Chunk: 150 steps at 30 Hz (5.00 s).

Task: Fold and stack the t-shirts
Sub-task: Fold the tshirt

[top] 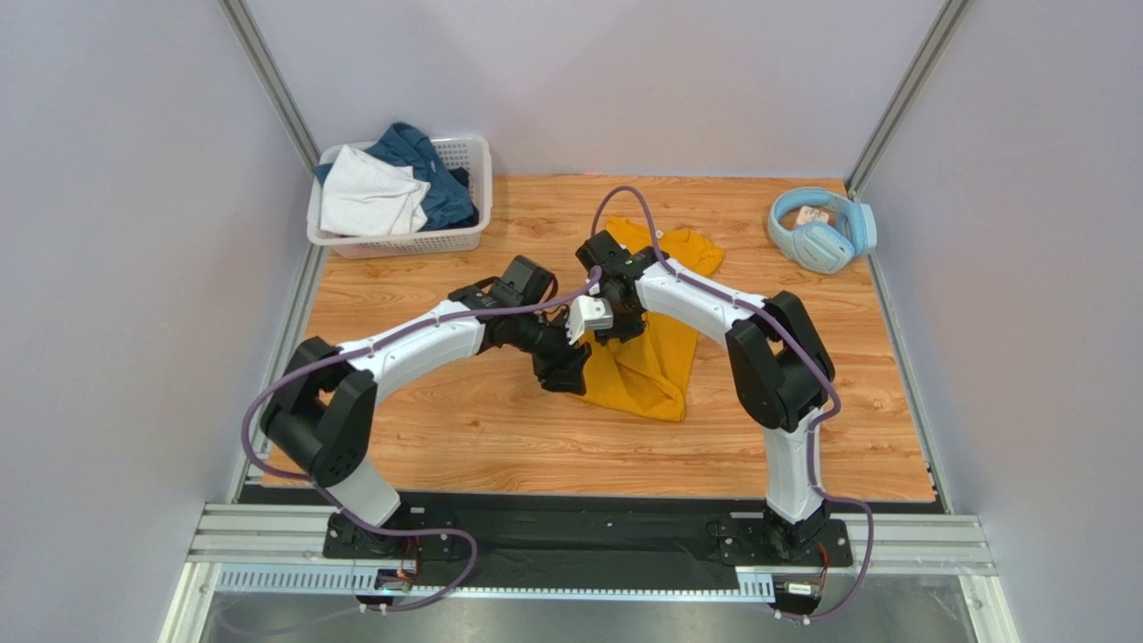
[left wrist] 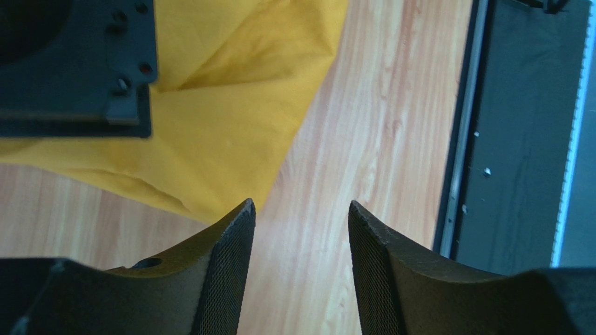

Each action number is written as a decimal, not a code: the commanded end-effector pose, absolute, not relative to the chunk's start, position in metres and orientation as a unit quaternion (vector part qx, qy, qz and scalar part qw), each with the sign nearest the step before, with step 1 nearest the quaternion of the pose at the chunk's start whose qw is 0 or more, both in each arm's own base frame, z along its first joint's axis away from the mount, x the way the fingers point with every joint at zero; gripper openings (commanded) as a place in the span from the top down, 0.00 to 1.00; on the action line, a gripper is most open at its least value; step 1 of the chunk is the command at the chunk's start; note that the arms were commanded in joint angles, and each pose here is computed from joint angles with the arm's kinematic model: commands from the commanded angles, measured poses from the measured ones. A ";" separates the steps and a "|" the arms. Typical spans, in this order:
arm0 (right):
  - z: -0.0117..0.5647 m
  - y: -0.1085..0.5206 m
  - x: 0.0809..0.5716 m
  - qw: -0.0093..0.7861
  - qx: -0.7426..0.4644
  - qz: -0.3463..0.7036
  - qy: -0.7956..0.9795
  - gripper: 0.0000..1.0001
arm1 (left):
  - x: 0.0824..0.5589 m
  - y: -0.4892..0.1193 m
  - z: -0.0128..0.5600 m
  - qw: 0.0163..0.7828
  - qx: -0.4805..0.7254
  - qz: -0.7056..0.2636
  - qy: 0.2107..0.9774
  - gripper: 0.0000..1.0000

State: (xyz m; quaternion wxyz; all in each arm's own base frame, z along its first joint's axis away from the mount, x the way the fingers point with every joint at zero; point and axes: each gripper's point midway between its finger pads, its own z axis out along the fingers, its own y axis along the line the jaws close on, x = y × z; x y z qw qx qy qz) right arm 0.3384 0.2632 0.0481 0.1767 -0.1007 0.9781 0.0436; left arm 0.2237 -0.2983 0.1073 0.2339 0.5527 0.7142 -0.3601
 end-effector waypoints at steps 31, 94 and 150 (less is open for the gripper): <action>0.125 0.285 0.335 0.232 -0.129 0.122 0.956 0.39 | 0.228 -0.306 0.030 0.180 0.496 -0.359 0.770 0.57; 0.116 0.132 0.408 0.175 0.000 -0.058 0.983 1.00 | 0.212 -0.301 0.042 0.175 0.524 -0.353 0.755 0.66; 0.040 0.183 0.223 0.140 0.062 0.068 0.986 0.26 | 0.219 -0.281 0.051 0.149 0.489 -0.360 0.781 0.56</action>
